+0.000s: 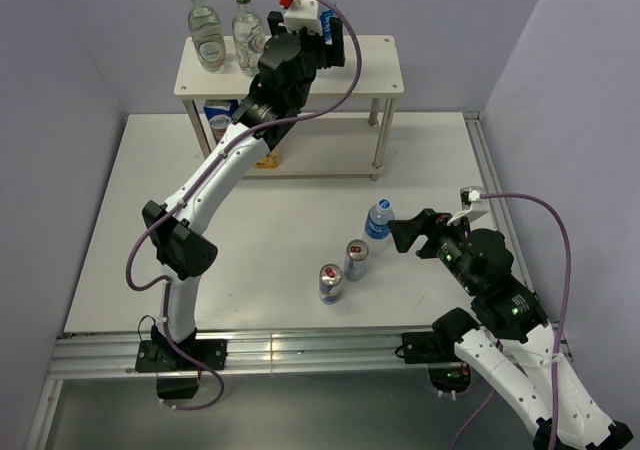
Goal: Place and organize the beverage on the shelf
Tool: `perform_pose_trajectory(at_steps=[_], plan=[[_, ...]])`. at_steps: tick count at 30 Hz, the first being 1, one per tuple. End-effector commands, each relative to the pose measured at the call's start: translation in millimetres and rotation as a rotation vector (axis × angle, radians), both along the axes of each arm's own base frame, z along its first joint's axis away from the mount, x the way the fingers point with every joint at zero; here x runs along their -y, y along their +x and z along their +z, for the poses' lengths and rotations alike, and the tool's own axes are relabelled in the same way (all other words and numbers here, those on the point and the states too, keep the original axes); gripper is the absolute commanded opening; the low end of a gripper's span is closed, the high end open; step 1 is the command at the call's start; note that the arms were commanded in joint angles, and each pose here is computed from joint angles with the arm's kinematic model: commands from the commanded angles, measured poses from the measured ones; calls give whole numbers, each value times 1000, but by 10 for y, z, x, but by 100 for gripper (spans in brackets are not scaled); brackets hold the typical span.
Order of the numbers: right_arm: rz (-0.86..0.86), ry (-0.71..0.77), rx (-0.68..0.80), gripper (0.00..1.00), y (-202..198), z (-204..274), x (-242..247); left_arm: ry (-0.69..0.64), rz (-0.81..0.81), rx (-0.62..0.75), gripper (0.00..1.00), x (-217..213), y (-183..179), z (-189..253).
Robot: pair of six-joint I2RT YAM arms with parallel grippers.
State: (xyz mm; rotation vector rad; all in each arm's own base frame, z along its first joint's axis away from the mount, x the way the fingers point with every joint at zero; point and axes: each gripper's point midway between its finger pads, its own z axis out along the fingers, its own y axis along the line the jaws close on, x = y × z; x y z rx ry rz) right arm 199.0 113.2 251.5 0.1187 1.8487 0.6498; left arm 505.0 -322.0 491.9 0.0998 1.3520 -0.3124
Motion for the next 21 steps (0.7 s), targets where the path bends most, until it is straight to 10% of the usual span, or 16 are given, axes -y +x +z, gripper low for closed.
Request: perform_pose_trajectory(at_steps=[1,15,21], plan=[[13,15,29,94,30,67,-46,-60,-10,116,85,-116,-195,540],[13,12,22,94,51,42,-58,-51,-5,77,86,-118,-218,407],[35,20,-5,94,56,-12,-120,18,11,23,99,-46,-973,114]])
